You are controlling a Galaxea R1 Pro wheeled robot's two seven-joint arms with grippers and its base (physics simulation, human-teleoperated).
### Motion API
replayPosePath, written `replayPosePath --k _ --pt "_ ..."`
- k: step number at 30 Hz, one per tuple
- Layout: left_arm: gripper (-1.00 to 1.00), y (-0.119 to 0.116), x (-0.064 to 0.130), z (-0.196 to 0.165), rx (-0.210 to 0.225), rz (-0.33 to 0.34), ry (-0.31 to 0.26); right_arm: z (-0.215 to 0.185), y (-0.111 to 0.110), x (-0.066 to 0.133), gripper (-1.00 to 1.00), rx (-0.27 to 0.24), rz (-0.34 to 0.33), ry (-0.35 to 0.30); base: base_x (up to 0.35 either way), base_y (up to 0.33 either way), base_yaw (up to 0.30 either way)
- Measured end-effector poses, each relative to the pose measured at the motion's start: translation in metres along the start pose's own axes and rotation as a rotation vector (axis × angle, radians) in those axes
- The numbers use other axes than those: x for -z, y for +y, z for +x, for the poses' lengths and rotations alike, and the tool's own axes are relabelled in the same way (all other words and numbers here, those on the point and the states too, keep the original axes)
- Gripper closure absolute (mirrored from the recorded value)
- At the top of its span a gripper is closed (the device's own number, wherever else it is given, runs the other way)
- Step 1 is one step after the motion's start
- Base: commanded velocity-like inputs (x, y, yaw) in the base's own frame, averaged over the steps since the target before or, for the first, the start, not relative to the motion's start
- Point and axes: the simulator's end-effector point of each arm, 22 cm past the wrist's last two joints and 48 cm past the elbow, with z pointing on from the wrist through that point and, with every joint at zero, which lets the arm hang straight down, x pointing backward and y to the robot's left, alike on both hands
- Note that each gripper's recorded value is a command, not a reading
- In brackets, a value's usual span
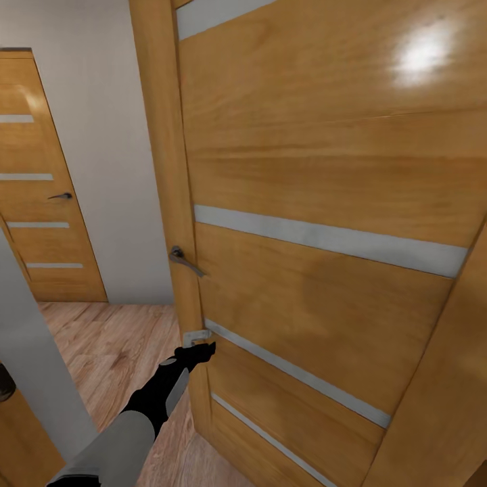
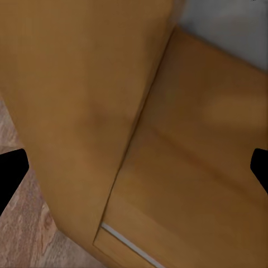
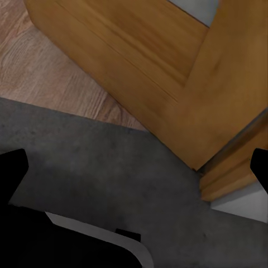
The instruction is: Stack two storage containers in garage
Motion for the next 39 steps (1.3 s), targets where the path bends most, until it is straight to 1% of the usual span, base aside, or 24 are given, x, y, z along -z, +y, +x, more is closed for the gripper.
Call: replayPosePath --k 12,26,34,39 --pt "-1.0 0.0039 0.0 -0.0002 -0.006 -0.009 -0.001 0.0001 0.0002 0.0001 -1.0 0.0 -0.001 0.0 0.0 0.0 -0.215" --pt "-1.0 0.003 0.0 -0.0003 -0.004 -0.006 0.0 0.0002 0.0006 0.0001 -1.0 0.001 -0.003 0.001 0.0 0.0 -0.029" --pt "-1.0 0.0044 0.0 0.0005 -0.008 -0.01 0.001 0.0002 0.0005 0.0001 -1.0 0.001 -0.002 0.001 0.0 0.0 -0.228" --pt "-1.0 0.0039 0.0 -0.0003 -0.006 -0.008 0.0 0.0001 0.0006 0.0001 -1.0 0.001 -0.003 0.0 0.0 0.0 -0.087"
